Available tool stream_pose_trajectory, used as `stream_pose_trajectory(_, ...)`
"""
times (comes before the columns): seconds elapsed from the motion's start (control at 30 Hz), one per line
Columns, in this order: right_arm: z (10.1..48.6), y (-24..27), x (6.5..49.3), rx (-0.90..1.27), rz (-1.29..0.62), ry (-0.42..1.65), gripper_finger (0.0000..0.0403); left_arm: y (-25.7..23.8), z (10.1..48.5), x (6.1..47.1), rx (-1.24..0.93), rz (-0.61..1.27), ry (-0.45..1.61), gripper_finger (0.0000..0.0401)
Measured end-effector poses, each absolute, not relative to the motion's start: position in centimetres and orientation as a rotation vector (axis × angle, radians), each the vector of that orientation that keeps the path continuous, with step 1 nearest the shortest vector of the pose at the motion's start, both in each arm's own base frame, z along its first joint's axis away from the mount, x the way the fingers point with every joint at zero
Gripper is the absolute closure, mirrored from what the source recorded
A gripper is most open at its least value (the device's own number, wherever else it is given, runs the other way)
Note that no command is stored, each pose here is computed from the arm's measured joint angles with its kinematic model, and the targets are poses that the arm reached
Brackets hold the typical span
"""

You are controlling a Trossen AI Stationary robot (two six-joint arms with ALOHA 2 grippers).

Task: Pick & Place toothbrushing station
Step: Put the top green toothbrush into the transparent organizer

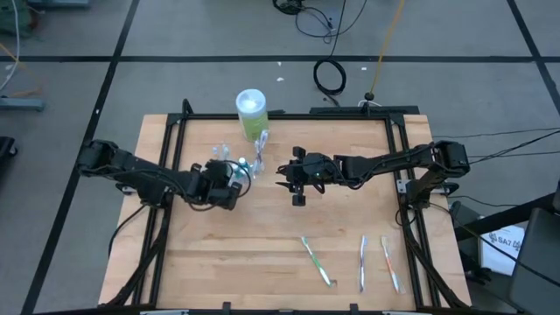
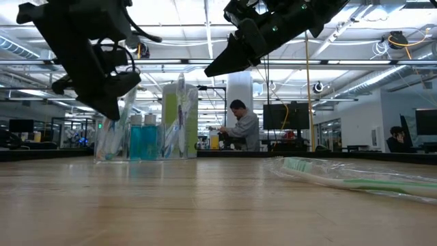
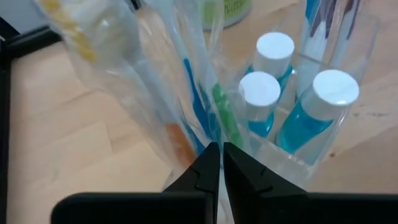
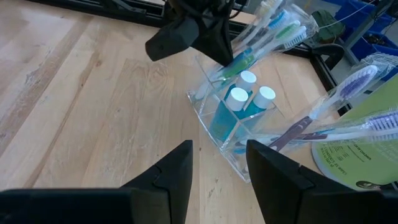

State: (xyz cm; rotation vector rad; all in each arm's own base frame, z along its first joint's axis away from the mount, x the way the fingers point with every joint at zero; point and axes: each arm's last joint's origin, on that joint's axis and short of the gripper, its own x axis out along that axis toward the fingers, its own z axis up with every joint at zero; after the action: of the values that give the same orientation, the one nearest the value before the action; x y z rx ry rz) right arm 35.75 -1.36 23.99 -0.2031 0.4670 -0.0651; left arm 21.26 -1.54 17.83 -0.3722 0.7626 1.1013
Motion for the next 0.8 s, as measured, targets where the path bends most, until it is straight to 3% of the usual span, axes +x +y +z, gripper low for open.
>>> stream_pose_trajectory(0.23, 23.99, -1.36, 35.75, -0.203, -0.065, 0.467, 0.0261, -1.20, 17.74, 21.31, -0.379, 1.082, 0.811, 0.0363)
stream_pose_trajectory(0.57, 23.98, -1.36, 35.75, -0.203, -0.065, 0.467, 0.0261, -0.99, 17.67, 21.39, -0.383, 1.049, 0.859, 0.0260)
stream_pose_trajectory(0.8, 23.98, -1.36, 35.75, -0.203, -0.065, 0.467, 0.0261, -1.00, 18.29, 21.01, -0.432, 1.029, 0.857, 0.0236)
